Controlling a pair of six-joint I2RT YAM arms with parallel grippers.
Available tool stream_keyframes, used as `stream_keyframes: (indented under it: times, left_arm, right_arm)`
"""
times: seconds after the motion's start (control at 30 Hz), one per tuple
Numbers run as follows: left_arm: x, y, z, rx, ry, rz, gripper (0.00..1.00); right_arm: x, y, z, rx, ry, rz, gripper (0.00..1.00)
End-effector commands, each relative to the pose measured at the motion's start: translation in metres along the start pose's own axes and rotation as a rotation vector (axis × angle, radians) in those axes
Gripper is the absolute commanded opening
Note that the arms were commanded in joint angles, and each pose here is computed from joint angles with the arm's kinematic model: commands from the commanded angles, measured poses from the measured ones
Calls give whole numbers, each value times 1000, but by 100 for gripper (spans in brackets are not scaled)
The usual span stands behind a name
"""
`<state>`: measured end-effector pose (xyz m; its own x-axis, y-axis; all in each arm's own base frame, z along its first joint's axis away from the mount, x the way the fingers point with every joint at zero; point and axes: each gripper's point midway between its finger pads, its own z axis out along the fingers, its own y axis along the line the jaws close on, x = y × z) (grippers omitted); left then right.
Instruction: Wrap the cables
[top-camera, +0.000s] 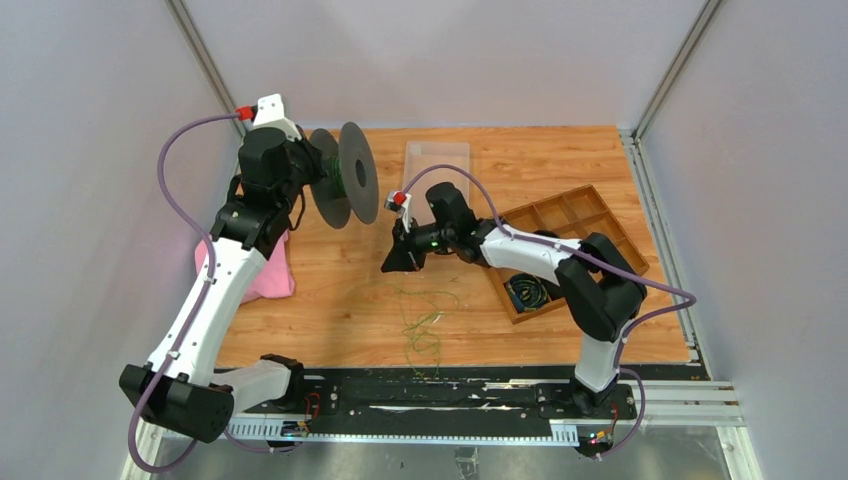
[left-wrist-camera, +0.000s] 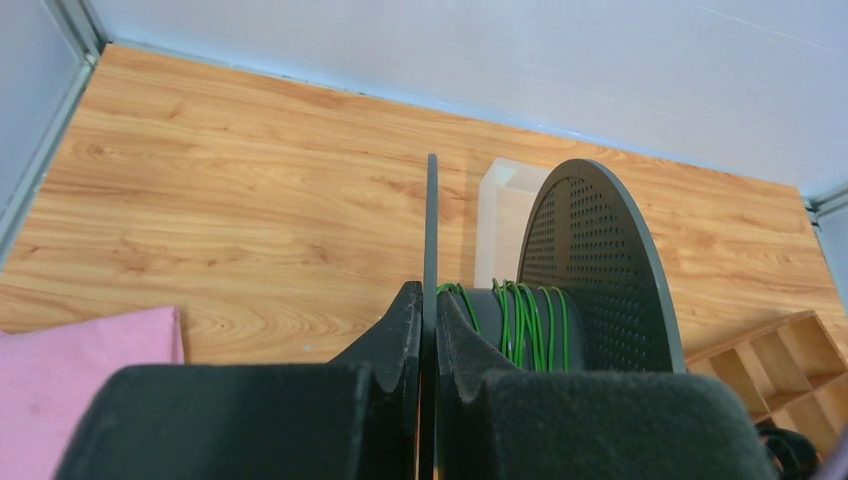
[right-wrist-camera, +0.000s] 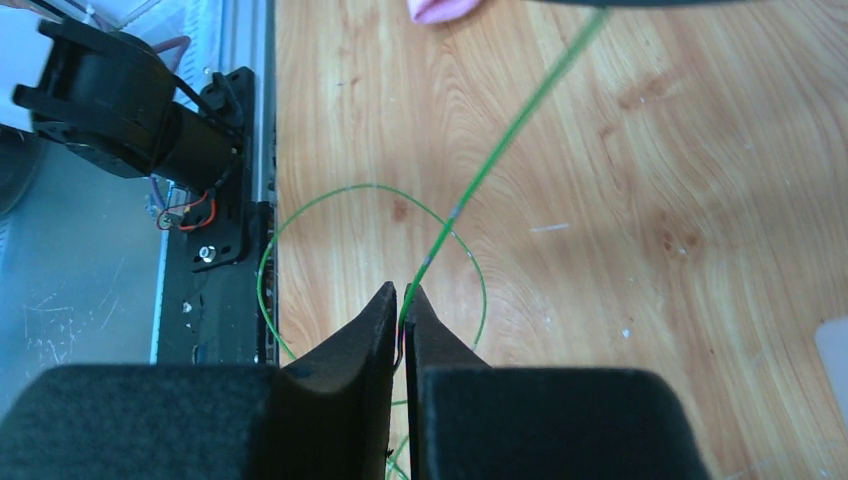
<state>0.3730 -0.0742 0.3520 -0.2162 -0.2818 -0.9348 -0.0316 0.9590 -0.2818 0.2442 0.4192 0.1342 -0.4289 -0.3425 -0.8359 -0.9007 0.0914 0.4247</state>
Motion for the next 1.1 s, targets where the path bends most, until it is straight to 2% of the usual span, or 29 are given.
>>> stream_keyframes:
  times: [0.0,0.47,0.8,1.07]
  left_arm:
    - [-47,-2,-2,-12,-163,-24,0]
    - [-30,1,7,-59,-174,92,0]
    - [-24,1,9,-63,-173,124,0]
    - [-14,-4,8,-56,-171,182,0]
  right_arm:
    - [-10,29,3,-56,-15,-53,6]
    - [-44,85,9,-143,65,-112,6]
    - [-71,112,-7,-207,70,-184,5]
    - [-102,120,-23,-159,68,-250,4]
